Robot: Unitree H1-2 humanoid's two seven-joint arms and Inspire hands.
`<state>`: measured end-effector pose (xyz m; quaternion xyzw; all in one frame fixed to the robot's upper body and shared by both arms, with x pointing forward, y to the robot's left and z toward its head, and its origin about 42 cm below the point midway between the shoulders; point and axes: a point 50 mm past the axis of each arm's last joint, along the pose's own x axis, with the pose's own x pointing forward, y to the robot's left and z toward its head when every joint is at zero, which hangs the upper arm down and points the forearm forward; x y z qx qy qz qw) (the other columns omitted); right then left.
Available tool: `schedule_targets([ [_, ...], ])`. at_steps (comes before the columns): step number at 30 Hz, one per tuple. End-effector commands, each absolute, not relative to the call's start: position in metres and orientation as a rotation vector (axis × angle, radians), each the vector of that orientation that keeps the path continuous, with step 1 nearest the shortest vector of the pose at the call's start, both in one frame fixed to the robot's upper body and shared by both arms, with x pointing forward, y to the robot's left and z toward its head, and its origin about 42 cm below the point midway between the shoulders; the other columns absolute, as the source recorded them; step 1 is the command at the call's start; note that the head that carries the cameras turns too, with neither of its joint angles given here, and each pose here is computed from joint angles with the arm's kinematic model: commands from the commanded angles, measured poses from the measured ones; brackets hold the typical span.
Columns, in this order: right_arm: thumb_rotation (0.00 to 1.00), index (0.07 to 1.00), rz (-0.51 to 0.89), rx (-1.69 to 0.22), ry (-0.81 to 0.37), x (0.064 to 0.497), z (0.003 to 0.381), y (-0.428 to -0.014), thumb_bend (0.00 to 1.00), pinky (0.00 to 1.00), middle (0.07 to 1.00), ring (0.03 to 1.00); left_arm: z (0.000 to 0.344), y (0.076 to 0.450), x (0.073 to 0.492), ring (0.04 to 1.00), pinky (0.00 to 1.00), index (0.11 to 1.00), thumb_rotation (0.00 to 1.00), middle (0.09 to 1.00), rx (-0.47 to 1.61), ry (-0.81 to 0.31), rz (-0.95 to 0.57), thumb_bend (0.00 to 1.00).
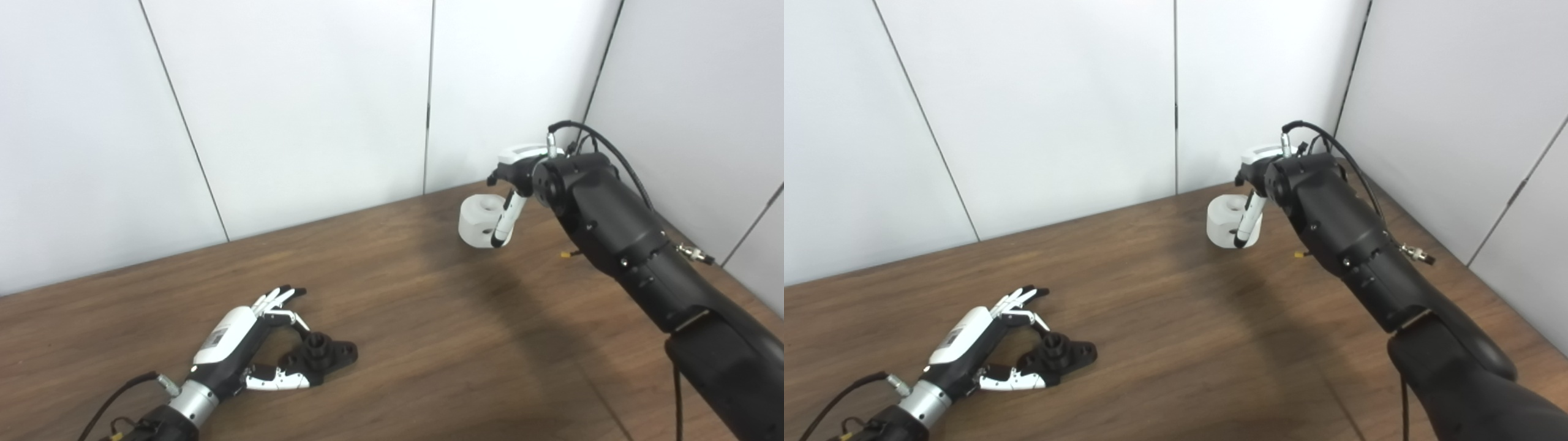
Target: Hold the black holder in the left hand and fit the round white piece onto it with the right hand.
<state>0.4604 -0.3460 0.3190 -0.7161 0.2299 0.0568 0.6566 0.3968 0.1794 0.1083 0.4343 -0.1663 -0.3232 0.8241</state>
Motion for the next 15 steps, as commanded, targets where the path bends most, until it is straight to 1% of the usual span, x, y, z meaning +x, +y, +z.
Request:
schedule_targets([
  [1,0.37,0.892,0.016,-1.641,0.451,0.464,0.352,-0.355,1.00,0.94,1.000,1.000,0.057,0.214,0.367,1.000,1.00,0.483,0.06,0.950,1.049,-0.121,-0.803,0.52],
  [7,0.35,0.891,0.012,-1.638,0.438,0.470,0.351,-0.357,1.00,0.96,1.000,1.000,0.055,0.212,0.364,1.000,1.00,0.483,0.06,0.952,1.042,-0.123,-0.805,0.52],
  [15,0.36,0.893,0.023,-1.652,0.437,0.478,0.346,-0.358,1.00,0.95,1.000,1.000,0.053,0.211,0.360,1.000,1.00,0.482,0.06,0.956,1.042,-0.123,-0.810,0.52],
])
